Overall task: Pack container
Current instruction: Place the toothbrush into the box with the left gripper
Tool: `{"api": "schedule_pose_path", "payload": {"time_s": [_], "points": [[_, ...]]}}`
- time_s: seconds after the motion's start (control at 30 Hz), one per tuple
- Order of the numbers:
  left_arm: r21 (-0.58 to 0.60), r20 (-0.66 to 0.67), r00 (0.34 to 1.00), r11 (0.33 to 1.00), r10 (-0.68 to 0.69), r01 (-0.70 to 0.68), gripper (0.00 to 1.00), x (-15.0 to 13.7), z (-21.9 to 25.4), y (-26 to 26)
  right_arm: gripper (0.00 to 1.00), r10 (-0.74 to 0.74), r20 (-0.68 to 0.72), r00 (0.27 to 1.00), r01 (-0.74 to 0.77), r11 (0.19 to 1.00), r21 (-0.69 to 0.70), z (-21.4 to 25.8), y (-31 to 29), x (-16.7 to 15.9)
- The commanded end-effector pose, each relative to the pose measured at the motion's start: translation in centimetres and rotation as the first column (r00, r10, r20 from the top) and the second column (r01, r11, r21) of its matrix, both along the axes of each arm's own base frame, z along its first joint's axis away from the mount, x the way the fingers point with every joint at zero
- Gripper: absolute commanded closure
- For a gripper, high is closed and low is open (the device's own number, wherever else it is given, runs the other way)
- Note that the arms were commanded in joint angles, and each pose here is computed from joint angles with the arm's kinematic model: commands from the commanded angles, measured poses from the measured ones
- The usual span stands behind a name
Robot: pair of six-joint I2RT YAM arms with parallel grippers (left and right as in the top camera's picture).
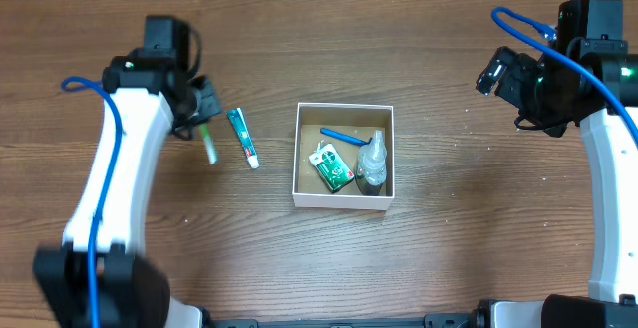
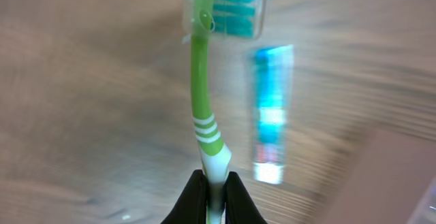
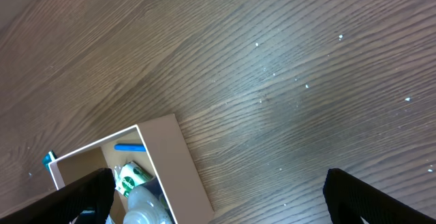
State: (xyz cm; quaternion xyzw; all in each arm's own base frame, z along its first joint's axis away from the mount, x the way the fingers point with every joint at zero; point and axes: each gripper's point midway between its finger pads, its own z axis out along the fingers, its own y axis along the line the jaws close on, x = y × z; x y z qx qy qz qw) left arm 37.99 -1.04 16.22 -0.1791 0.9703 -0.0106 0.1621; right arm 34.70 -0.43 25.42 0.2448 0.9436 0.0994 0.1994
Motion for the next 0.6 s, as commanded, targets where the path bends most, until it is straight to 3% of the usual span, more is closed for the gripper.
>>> {"api": "schedule_pose_path", "payload": {"time_s": [0.0,0.1,0.2,0.33,0.47,0.57], "points": [[-0.05,0.141,0.976,0.984,-0.164,0.172,0.95,-0.7,4.6,-7.9,0.0,-0.006,0.011,1.0,0.006,1.0,0.0,0.3,-0.1,0.0],[-0.081,0.149,0.964,0.968,-0.222,0.236,0.94,-1.2,3.3,-13.4,0.0,-0.006,0.011,1.0,0.006,1.0,0.0,0.3,-0.1,0.0],[-0.086,0.112,0.963,0.964,-0.243,0.253,0.94,-1.4,-1.2,-17.4,0.0,-0.007,0.011,1.0,0.007,1.0,0.0,0.3,-0.1,0.0],[-0.115,0.006,0.985,0.978,-0.172,0.172,0.96,-2.8,-6.4,-20.3,0.0,-0.006,0.011,1.0,0.006,1.0,0.0,0.3,-0.1,0.0],[-0.125,-0.008,0.987,0.979,-0.16,0.158,0.96,-4.0,-6.9,-22.1,0.0,-0.006,0.011,1.0,0.006,1.0,0.0,0.3,-0.1,0.0],[-0.141,-0.002,0.985,0.975,-0.175,0.173,0.7,-4.6,-5.9,-22.4,0.0,-0.007,0.011,1.0,0.007,1.0,0.0,0.3,-0.1,0.0]]}}
